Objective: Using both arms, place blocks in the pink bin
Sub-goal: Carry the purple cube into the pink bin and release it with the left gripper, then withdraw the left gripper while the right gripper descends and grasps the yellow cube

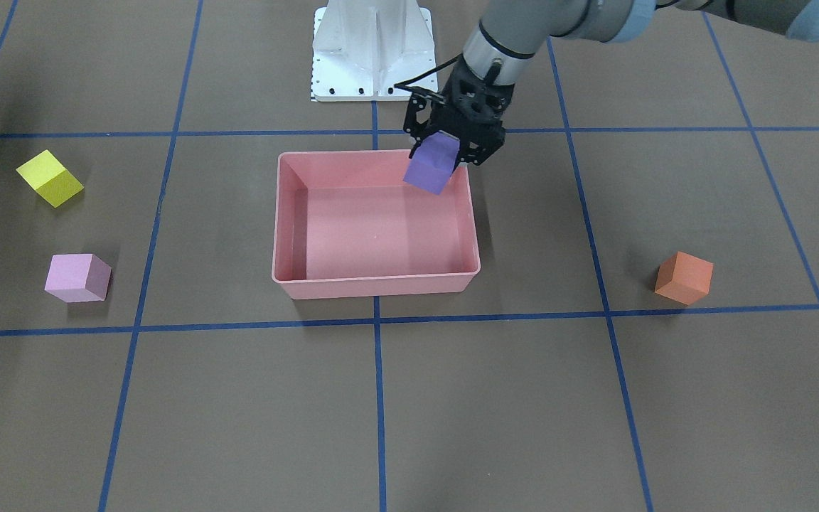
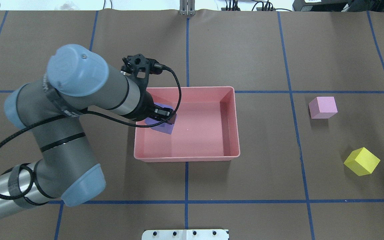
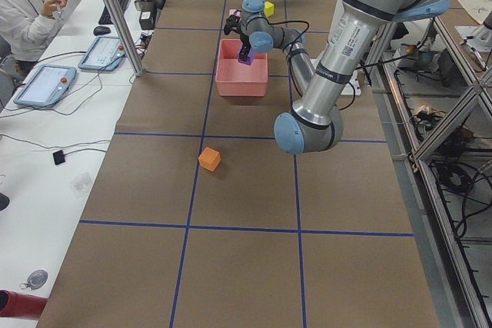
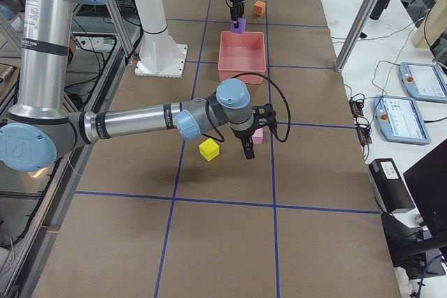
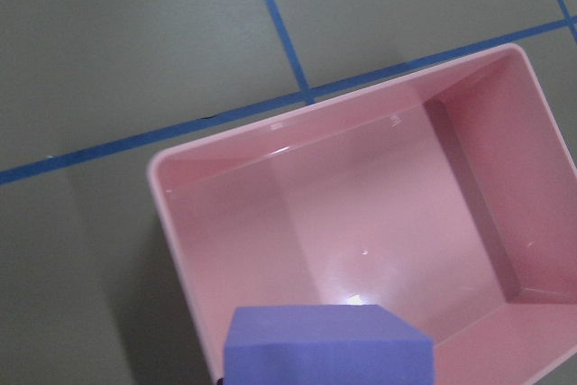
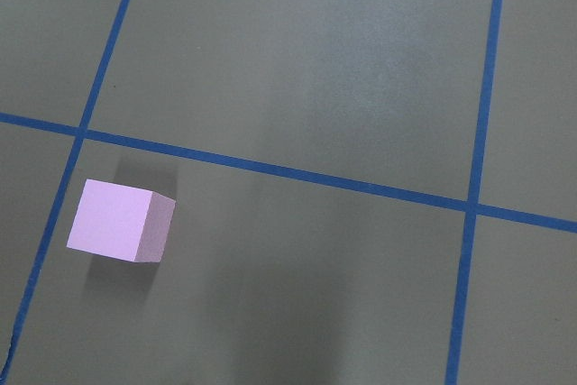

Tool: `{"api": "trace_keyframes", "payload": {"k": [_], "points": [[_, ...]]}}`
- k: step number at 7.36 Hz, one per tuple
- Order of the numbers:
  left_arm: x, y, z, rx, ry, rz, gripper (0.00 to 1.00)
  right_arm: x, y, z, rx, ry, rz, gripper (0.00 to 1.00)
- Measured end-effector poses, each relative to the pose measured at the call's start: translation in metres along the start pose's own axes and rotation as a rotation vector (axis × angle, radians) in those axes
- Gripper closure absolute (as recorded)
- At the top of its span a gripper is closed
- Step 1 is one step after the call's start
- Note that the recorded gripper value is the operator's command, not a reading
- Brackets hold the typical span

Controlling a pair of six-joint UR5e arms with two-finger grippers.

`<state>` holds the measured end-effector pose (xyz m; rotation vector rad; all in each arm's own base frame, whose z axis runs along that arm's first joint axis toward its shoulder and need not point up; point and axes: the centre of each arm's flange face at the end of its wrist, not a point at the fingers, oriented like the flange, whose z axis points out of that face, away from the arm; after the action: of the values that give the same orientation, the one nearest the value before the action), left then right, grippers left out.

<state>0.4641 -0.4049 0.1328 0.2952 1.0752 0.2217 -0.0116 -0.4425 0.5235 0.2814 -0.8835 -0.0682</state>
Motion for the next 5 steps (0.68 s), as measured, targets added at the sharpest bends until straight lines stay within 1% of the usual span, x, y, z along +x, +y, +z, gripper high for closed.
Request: {"api": "trace_keyframes", "payload": {"k": [1, 2, 3, 4, 5], "points": [[0.019, -0.001, 0.01, 0.007, -0.019, -0.016, 0.0, -0.013, -0.004, 0.008, -0.007, -0.004, 0.009, 0.0], [0.026, -0.002, 0.013, 0.027, -0.037, -0.019, 0.0, -0.026, -0.007, 0.013, -0.01, -0.006, 0.0, 0.0], [0.022, -0.007, 0.003, 0.034, -0.054, 0.014, 0.0, -0.046, -0.008, 0.016, -0.011, -0.009, -0.036, 0.0], [0.001, -0.015, -0.019, 0.017, -0.082, 0.091, 0.0, -0.063, -0.006, 0.019, -0.013, -0.013, -0.073, 0.0], [-0.045, -0.022, -0.046, -0.02, -0.115, 0.179, 0.0, -0.073, 0.0, 0.021, -0.016, -0.014, -0.104, 0.0]]}}
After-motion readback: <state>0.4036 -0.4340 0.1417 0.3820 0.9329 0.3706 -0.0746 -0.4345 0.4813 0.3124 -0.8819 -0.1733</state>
